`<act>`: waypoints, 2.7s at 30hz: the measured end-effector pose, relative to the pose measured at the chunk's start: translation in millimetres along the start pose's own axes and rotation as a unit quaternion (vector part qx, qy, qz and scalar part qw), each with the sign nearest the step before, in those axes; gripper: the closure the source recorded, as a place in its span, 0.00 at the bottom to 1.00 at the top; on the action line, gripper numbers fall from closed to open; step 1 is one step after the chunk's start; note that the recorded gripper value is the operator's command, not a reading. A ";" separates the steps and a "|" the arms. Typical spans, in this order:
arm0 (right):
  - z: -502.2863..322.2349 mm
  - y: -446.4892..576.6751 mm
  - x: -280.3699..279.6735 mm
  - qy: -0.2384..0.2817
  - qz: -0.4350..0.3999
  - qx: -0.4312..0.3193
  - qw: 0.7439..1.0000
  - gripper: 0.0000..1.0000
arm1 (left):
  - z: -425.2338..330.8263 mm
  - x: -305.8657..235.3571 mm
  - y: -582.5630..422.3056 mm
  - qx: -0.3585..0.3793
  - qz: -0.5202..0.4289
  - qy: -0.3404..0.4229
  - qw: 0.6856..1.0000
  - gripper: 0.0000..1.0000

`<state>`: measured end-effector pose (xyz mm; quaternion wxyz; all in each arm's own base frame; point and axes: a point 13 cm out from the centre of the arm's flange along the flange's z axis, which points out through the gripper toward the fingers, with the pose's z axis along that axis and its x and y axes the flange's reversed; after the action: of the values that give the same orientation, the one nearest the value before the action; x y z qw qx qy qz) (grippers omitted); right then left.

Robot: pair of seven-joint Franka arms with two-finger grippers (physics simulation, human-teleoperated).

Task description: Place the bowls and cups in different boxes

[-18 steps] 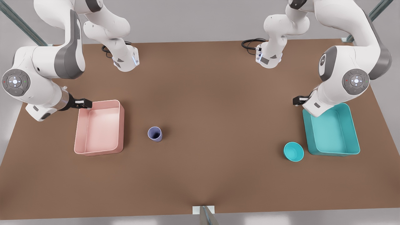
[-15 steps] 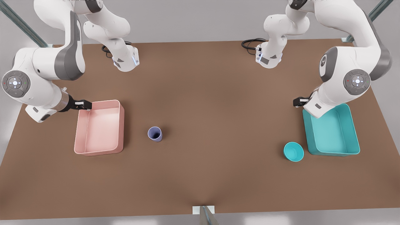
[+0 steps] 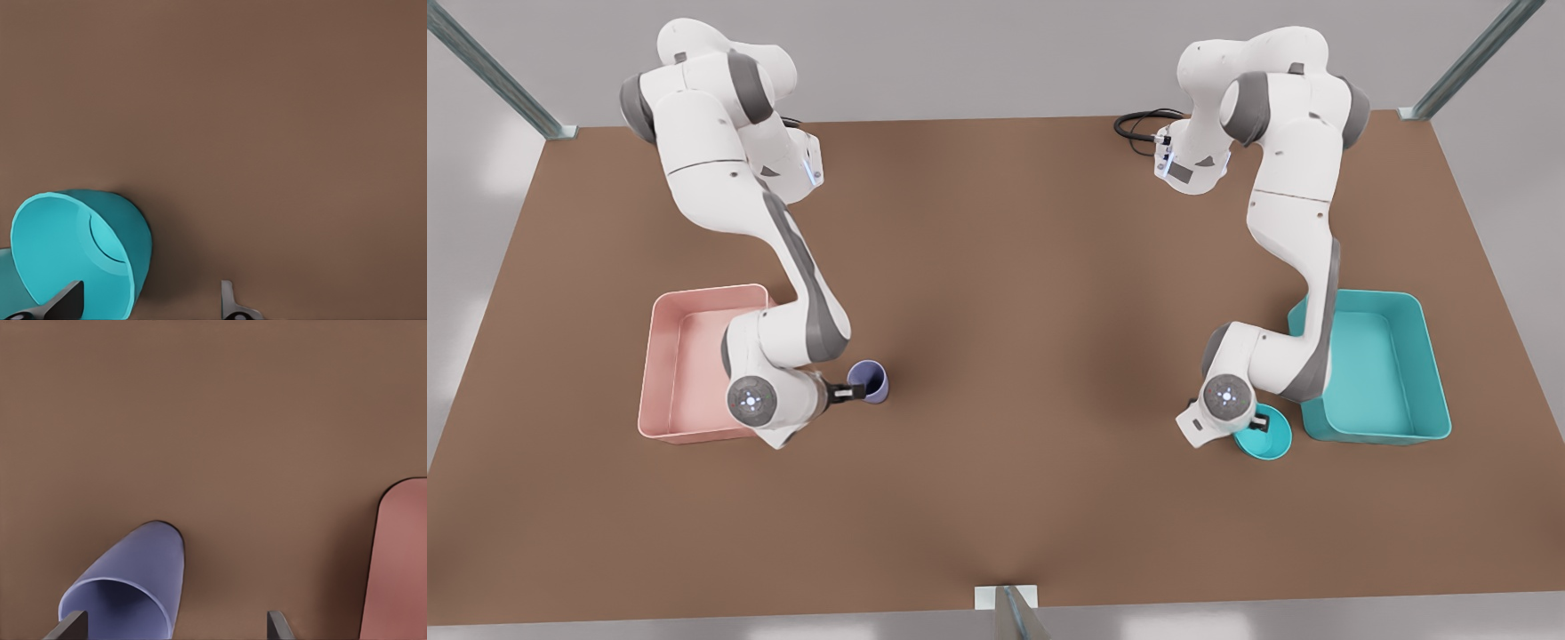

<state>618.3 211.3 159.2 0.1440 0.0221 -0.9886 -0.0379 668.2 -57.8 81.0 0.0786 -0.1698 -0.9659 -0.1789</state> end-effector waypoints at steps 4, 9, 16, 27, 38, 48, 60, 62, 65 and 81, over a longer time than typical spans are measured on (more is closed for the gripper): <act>17.6 7.5 10.2 -0.002 0.014 -0.002 1.000 0.00 | 21.0 0.5 8.2 -0.001 0.001 -0.007 1.000 0.00; 19.5 4.0 31.2 -0.006 0.030 -0.003 1.000 0.00 | 39.6 -1.1 20.0 -0.001 -0.009 -0.012 1.000 0.59; 53.0 1.7 22.3 -0.012 0.049 -0.002 0.999 0.00 | 24.0 -8.4 15.2 0.010 -0.042 -0.028 0.999 0.79; 64.4 0.8 6.8 -0.024 0.063 -0.008 0.998 0.79 | -59.9 121.0 217.3 0.025 -0.243 0.045 0.969 0.79; -136.5 -188.7 25.2 -0.117 0.062 0.006 0.991 0.79 | 119.6 203.9 230.7 0.095 -0.297 0.099 0.945 0.00; -47.5 -311.7 20.6 -0.035 -0.051 0.079 0.995 0.79 | -254.0 107.4 159.4 0.140 -0.188 -0.112 0.966 0.00; 30.3 -314.6 0.9 -0.018 -0.134 0.056 0.989 0.00 | -371.3 158.0 39.1 0.143 -0.068 -0.032 0.987 0.00; 24.0 -314.1 -0.3 -0.020 -0.141 0.059 0.988 0.00 | -368.8 165.2 40.2 0.141 -0.069 -0.018 0.987 0.00; 5.1 -303.6 2.6 -0.024 -0.153 0.050 0.987 0.00 | -367.5 172.6 35.9 0.140 -0.065 -0.003 0.988 0.00; -289.6 -179.4 153.9 -0.038 -0.142 0.083 0.986 0.00 | -373.1 181.8 39.2 0.135 -0.070 0.009 0.988 0.00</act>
<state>559.8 4.3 464.9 0.0973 0.1728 -0.9799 0.0232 547.2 -107.7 476.8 0.0970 -0.0876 -0.9900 -0.0535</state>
